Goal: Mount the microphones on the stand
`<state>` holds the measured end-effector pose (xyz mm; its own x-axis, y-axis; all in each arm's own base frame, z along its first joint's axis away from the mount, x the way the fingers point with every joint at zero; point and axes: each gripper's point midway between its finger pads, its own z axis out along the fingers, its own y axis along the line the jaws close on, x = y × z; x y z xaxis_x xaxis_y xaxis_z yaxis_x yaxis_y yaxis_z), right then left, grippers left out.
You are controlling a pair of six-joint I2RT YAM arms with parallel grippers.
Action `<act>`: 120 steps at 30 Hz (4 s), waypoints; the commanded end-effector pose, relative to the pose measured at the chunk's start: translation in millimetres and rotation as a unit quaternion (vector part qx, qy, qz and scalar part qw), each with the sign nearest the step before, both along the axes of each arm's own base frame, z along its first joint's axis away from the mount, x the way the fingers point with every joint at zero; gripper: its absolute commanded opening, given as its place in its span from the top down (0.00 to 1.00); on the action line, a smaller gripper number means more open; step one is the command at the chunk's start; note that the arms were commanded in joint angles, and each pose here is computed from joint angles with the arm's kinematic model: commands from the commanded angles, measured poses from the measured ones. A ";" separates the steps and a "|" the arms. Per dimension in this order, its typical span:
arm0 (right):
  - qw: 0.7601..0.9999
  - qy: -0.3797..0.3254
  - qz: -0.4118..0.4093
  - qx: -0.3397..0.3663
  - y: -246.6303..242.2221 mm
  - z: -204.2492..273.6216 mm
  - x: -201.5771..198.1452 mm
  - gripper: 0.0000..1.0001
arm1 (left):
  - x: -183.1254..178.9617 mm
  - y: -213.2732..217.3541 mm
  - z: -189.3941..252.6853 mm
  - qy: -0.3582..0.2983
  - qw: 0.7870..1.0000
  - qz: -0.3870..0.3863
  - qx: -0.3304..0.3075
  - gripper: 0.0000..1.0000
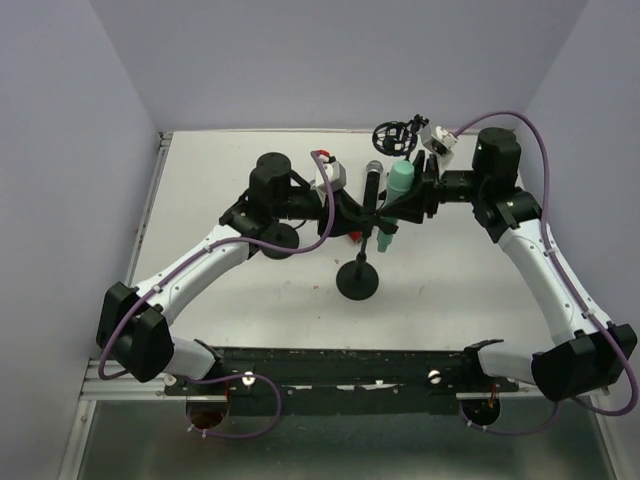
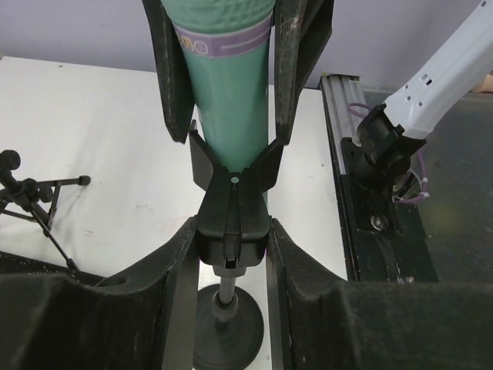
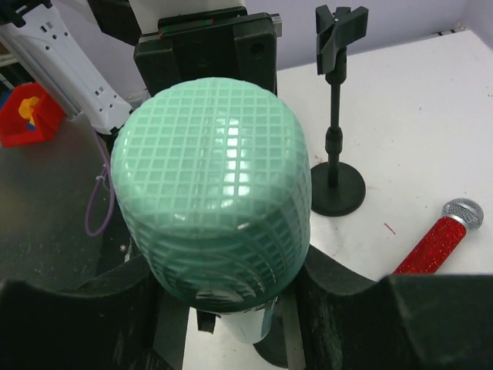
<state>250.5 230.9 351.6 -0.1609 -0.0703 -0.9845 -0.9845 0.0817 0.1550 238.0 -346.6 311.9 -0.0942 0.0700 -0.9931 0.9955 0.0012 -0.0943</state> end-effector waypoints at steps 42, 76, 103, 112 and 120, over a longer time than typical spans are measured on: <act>0.997 0.041 -0.040 0.049 12.2 -27.1 0.9 0.95 | -5.4 -3.4 -1.9 0.066 0.994 0.050 -0.067 0.90; 0.997 -0.003 -0.075 -0.014 -23.4 -51.7 4.6 0.06 | -41.6 63.8 5.1 -0.004 0.990 0.136 -0.029 0.02; 0.998 -0.039 -0.041 -0.007 -34.5 -42.1 1.8 0.64 | -65.9 105.1 -11.4 -0.020 0.980 0.196 -0.018 0.01; 0.984 -0.069 -0.159 -0.044 -84.9 -30.0 50.6 0.65 | -67.0 110.2 -13.7 -0.028 0.978 0.205 -0.015 0.02; 0.959 -0.085 -0.259 -0.078 -141.3 -27.4 108.4 0.65 | -64.7 115.4 -15.0 -0.032 0.974 0.222 -0.013 0.01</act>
<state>329.2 118.0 314.0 -0.0988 -0.1345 -0.9860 -0.8695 0.4936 0.0197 168.7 -237.6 305.9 -0.0470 -0.0090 -0.9989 0.9197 0.3898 -0.0468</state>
